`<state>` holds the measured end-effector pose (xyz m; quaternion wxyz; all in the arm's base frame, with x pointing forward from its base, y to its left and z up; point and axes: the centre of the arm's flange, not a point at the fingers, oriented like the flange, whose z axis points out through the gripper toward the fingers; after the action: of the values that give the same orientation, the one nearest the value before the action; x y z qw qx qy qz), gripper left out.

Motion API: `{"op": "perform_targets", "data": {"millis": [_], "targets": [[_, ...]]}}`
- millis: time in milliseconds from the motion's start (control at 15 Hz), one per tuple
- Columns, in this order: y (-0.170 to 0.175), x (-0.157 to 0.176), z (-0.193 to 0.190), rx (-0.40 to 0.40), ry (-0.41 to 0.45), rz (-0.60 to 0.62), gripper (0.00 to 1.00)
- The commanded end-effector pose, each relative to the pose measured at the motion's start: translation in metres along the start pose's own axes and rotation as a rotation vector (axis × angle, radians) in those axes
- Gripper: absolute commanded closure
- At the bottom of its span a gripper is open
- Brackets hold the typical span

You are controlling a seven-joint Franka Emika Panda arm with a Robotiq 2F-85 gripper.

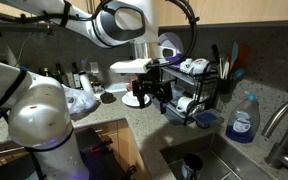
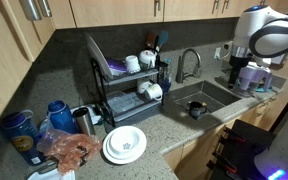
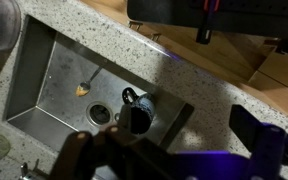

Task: Move the white bowl on the top to the right

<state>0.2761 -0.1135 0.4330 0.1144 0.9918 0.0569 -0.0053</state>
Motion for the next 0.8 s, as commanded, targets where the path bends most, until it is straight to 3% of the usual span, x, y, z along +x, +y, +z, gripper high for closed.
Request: {"op": "perform_targets", "data": {"millis": [0, 733], "targets": [[-0.018, 0.008, -0.008, 0.005, 0.030, -0.053, 0.00], [-0.135, 0.061, -0.044, 0.050, 0.277, -0.322, 0.00]]}}
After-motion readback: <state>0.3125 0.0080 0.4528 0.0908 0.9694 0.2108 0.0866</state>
